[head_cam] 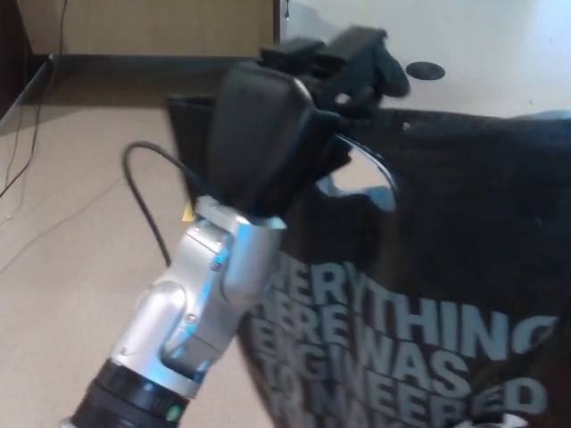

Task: A person is holding a plastic bag and the robot extends its left hand to grab the bag by hooking its thumb into the holes at the top and brings its hand down by its side. Then it extends its arm again to hand the plastic bag back to the person.

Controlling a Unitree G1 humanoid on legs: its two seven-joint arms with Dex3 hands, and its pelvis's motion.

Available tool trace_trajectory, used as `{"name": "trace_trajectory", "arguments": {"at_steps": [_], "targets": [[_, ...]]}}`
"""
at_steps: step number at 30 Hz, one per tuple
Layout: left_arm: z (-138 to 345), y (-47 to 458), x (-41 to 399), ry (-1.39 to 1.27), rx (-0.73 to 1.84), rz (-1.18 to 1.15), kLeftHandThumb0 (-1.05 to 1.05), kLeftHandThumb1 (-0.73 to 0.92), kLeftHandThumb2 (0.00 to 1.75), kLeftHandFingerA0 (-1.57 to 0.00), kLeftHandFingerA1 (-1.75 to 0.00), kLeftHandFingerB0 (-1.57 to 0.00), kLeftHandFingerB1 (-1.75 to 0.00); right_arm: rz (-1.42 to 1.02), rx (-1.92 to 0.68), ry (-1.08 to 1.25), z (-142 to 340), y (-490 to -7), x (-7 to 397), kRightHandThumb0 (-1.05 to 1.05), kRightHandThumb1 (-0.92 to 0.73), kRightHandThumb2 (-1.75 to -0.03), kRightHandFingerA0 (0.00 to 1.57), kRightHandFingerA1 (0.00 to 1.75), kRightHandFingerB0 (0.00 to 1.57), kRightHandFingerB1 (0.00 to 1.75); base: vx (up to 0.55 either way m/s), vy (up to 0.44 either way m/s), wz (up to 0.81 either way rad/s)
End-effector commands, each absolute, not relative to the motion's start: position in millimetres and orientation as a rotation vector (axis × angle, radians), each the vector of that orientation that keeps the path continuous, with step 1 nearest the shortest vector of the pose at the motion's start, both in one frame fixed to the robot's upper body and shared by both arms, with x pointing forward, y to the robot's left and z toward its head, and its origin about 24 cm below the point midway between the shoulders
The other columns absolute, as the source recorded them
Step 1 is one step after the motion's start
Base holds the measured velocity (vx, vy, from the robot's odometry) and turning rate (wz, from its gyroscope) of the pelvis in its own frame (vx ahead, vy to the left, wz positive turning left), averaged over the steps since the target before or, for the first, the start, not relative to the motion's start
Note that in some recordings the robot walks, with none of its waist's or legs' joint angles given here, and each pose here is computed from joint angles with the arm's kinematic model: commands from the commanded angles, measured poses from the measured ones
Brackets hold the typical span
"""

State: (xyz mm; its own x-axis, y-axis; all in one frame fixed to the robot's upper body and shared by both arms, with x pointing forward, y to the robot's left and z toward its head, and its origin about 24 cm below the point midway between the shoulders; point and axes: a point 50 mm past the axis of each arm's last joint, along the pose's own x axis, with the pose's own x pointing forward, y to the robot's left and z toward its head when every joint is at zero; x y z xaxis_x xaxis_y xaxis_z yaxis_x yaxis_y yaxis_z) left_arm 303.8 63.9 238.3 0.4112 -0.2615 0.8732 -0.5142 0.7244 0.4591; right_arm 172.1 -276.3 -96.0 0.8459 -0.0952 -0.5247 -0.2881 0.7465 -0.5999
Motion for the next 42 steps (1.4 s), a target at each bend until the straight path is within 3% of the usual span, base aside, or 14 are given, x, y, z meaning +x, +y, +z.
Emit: {"name": "trace_trajectory", "arguments": {"at_steps": [1,5,11,12,13,15,21,22,24,25,30,31,41,42], "targets": [[247.2,88.4,298.8,-1.234,0.709,0.279,-0.04,0.66,0.88,-0.92,-1.70,-0.68,-1.31,0.095,-0.743,0.566,-93.4,-282.9,172.5,-0.30,-0.68,-0.61,0.81,0.51,0.66,0.46,0.00,0.000,0.00],[253.4,111.7,295.0,-1.254,0.710,0.315,-0.10,0.72,0.72,-0.95,-1.67,-0.74,-1.13,0.092,-0.741,0.573,-94.1,-283.2,171.8,-0.30,-0.68,-0.61,0.80,0.51,0.65,0.45,0.00,0.000,0.00],[257.0,140.0,290.3,-1.269,0.748,0.363,-0.09,0.72,0.77,-0.89,-1.69,-0.74,-1.22,0.099,-0.753,0.580,-95.7,-283.5,168.2,-0.30,-0.69,-0.61,0.80,0.51,0.66,0.46,0.00,0.000,0.00],[256.2,144.4,289.9,-1.265,0.745,0.358,-0.07,0.63,0.84,-1.05,-1.61,-0.80,-1.23,0.097,-0.746,0.582,-96.3,-283.1,167.7,-0.30,-0.69,-0.61,0.80,0.51,0.65,0.46,0.00,0.000,0.00],[255.6,147.6,289.6,-1.265,0.746,0.357,-0.06,0.68,0.82,-0.88,-1.69,-0.71,-1.30,0.094,-0.742,0.585,-96.6,-282.9,167.5,-0.30,-0.68,-0.61,0.81,0.51,0.66,0.46,0.00,0.000,0.00],[253.0,159.7,288.0,-1.249,0.767,0.367,-0.08,0.67,0.87,-0.87,-1.70,-0.69,-1.35,0.090,-0.732,0.589,-97.0,-282.3,167.7,-0.30,-0.69,-0.61,0.80,0.52,0.65,0.45,0.00,0.000,0.00],[243.3,188.4,279.4,-1.230,0.849,0.383,-0.06,0.59,0.97,-0.89,-1.66,-0.80,-1.24,0.075,-0.723,0.583,-95.4,-283.0,171.4,-0.31,-0.68,-0.61,0.80,0.51,0.66,0.46,0.00,0.000,0.00],[240.2,192.7,277.4,-1.227,0.866,0.372,-0.04,0.55,0.98,-1.07,-1.56,-0.88,-1.15,0.072,-0.726,0.584,-95.3,-283.0,172.3,-0.32,-0.68,-0.61,0.80,0.50,0.66,0.45,0.00,0.000,0.00],[235.8,197.4,274.9,-1.228,0.880,0.367,-0.03,0.63,0.94,-0.93,-1.64,-0.85,-1.14,0.069,-0.729,0.578,-93.9,-284.0,174.0,-0.32,-0.68,-0.61,0.80,0.51,0.66,0.45,0.00,0.000,0.00],[227.4,205.0,272.0,-1.203,0.913,0.405,-0.10,0.71,0.78,-0.99,-1.65,-0.85,-1.22,0.065,-0.739,0.574,-92.9,-284.5,175.9,-0.32,-0.68,-0.61,0.81,0.52,0.66,0.45,0.00,0.000,0.00],[201.6,220.5,267.5,-1.119,0.896,0.406,-0.03,0.58,1.00,-0.95,-1.66,-0.82,-1.23,0.037,-0.754,0.553,-84.3,-292.9,185.6,-0.32,-0.68,-0.61,0.82,0.53,0.67,0.45,0.00,0.000,0.00],[186.1,226.4,262.9,-1.082,0.907,0.411,0.01,0.51,0.98,-1.04,-1.61,-0.88,-1.20,0.024,-0.750,0.551,-82.0,-295.7,187.3,-0.32,-0.67,-0.61,0.82,0.53,0.67,0.45,0.00,0.000,0.00],[106.0,254.7,226.6,-0.850,0.889,0.442,0.03,0.57,0.91,-0.94,-1.62,-0.82,-1.15,0.026,-0.742,0.538,-78.6,-295.9,192.7,-0.32,-0.68,-0.61,0.82,0.52,0.66,0.46,0.00,0.000,0.00],[102.3,255.4,224.4,-0.842,0.889,0.442,0.08,0.50,1.05,-1.20,-1.30,-0.88,-1.03,0.026,-0.742,0.535,-78.3,-296.0,192.9,-0.31,-0.68,-0.61,0.82,0.52,0.67,0.46,0.00,0.000,0.00]]}}
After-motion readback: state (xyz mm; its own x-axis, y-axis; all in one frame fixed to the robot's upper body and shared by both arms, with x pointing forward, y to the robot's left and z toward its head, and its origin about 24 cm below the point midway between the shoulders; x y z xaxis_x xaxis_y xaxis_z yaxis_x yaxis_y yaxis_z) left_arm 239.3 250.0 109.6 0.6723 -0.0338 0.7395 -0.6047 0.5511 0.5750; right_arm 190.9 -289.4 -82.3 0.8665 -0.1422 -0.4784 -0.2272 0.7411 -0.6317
